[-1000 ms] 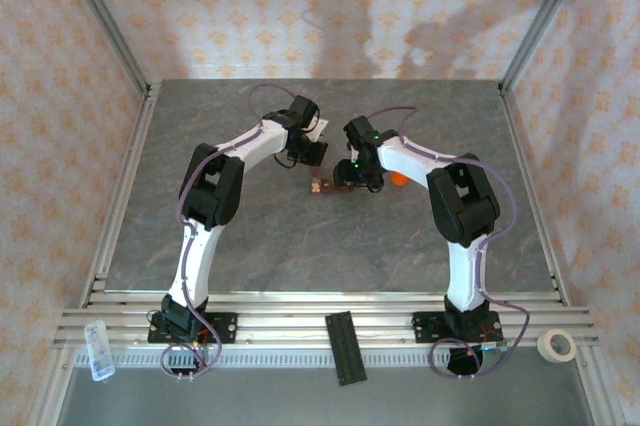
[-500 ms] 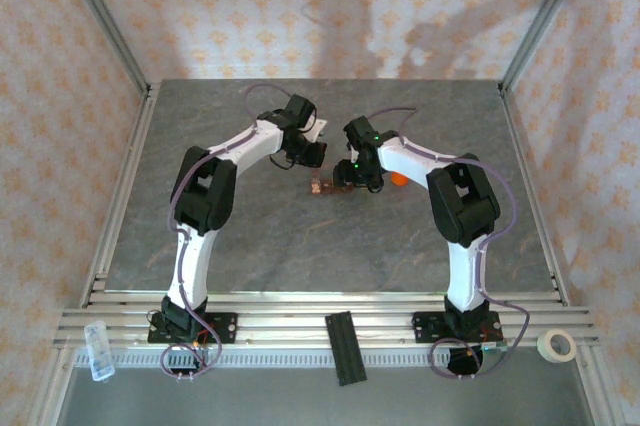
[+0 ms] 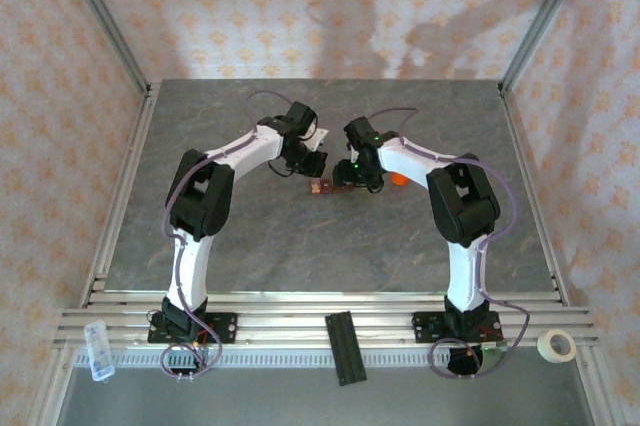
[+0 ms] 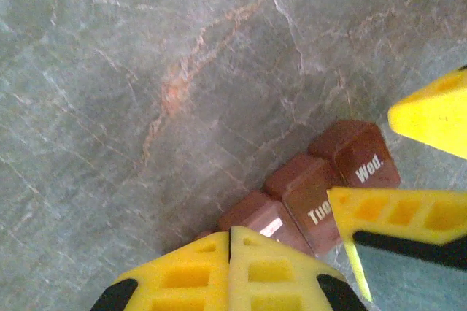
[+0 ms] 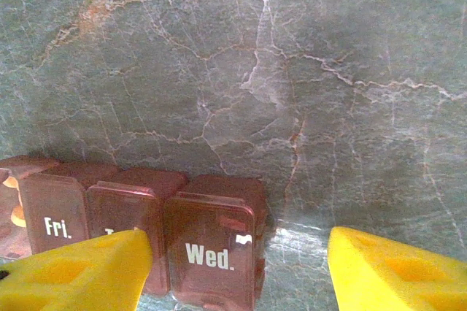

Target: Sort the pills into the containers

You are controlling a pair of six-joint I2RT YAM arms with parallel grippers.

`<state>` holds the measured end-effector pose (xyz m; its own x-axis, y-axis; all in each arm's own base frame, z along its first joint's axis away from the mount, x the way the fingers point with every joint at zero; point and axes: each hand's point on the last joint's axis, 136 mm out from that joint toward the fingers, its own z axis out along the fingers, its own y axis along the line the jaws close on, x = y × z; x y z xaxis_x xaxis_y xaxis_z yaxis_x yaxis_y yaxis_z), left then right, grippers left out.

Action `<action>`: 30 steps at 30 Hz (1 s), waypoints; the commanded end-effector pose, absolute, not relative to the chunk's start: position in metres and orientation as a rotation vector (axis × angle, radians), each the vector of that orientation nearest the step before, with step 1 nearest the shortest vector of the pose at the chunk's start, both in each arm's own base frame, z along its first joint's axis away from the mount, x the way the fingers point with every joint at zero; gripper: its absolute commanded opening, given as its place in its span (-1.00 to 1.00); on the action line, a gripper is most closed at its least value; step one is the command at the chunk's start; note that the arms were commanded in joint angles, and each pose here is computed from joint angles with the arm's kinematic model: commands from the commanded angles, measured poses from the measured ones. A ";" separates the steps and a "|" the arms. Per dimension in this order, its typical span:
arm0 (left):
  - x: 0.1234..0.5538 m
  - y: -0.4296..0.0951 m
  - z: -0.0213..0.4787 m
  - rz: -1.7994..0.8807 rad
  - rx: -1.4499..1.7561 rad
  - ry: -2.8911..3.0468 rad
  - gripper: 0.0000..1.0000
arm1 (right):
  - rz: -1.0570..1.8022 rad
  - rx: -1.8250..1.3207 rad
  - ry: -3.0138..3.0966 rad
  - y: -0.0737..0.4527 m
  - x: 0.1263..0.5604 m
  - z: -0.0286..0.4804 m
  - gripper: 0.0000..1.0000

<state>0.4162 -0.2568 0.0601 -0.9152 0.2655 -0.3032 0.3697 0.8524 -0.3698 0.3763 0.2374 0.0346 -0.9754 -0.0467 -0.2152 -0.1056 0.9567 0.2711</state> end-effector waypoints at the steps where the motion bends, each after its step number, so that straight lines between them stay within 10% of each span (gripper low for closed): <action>1: 0.399 -0.254 0.072 -0.623 0.487 2.812 -1.00 | 0.295 -0.083 2.987 0.221 0.360 0.002 0.32; 30: 0.379 -0.243 0.036 -0.433 0.556 2.881 -1.00 | 0.299 -0.080 2.985 0.222 0.360 0.002 0.32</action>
<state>0.3881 -0.2479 0.0440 -0.9185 0.3038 -0.2532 0.3731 0.8780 -0.2998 0.3761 0.2392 0.0335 -0.9757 -0.0407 -0.2153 -0.1023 0.9535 0.2835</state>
